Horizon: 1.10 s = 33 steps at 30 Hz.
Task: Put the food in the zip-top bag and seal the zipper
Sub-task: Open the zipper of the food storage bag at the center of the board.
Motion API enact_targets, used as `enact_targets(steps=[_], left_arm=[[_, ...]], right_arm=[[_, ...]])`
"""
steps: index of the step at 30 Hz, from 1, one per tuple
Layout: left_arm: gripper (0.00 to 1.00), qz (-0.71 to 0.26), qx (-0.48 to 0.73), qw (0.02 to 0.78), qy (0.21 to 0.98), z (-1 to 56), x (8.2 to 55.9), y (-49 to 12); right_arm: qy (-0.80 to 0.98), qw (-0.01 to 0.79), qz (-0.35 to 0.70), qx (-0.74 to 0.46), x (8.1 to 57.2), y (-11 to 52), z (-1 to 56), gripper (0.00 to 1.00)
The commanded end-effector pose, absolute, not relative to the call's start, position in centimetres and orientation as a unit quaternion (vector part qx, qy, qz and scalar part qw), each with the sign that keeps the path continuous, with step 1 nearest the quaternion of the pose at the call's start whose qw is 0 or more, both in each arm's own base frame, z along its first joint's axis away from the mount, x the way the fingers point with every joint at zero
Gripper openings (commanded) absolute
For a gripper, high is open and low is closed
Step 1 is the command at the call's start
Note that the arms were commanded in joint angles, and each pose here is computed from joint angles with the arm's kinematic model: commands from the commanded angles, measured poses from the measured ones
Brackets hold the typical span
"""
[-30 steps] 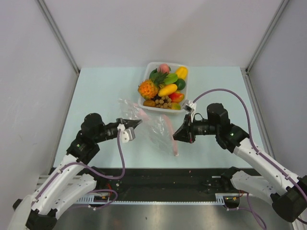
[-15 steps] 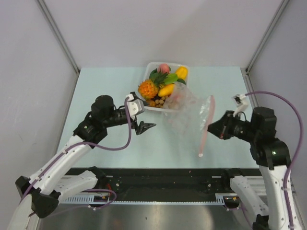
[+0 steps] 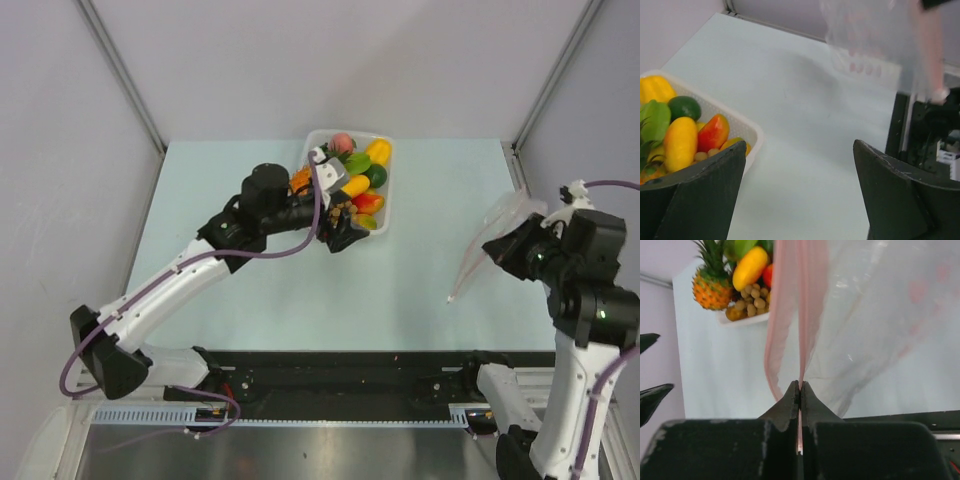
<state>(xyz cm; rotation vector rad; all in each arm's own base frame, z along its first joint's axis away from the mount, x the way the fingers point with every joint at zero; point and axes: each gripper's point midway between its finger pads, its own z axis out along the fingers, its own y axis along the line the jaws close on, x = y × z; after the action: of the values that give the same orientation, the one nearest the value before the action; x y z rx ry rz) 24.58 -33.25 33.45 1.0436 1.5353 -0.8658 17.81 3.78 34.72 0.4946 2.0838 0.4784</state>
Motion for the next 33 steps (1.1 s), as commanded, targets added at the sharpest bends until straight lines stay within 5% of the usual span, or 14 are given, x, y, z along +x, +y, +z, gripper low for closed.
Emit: enact_targets(steps=[1, 6, 10, 19, 28, 33], left_arm=[[0.92, -0.409, 0.371, 0.489, 0.675, 36.1, 25.2, -36.7], [0.99, -0.452, 0.314, 0.416, 0.724, 33.7, 26.1, -40.1], [0.95, -0.442, 0.323, 0.420, 0.724, 32.1, 25.3, -43.0], [0.64, -0.389, 0.329, 0.398, 0.763, 27.4, 25.1, -45.3], [0.00, -0.311, 0.283, 0.404, 0.813, 23.4, 28.9, -40.9], [0.00, -0.263, 0.256, 0.397, 0.841, 20.9, 30.3, -36.9]], right_arm=[[0.889, 0.337, 0.241, 0.193, 22.1, 5.6, 28.9, 0.00], [0.885, 0.357, 0.284, 0.097, 24.6, 9.0, 28.5, 0.00], [0.883, 0.344, 0.317, 0.047, 24.4, 11.5, 28.0, 0.00], [0.874, 0.339, 0.348, 0.018, 23.7, 13.2, 28.0, 0.00], [0.903, 0.334, 0.269, -0.009, 22.5, 10.8, 26.4, 0.00], [0.929, 0.343, 0.138, -0.024, 23.1, 6.0, 25.0, 0.00]])
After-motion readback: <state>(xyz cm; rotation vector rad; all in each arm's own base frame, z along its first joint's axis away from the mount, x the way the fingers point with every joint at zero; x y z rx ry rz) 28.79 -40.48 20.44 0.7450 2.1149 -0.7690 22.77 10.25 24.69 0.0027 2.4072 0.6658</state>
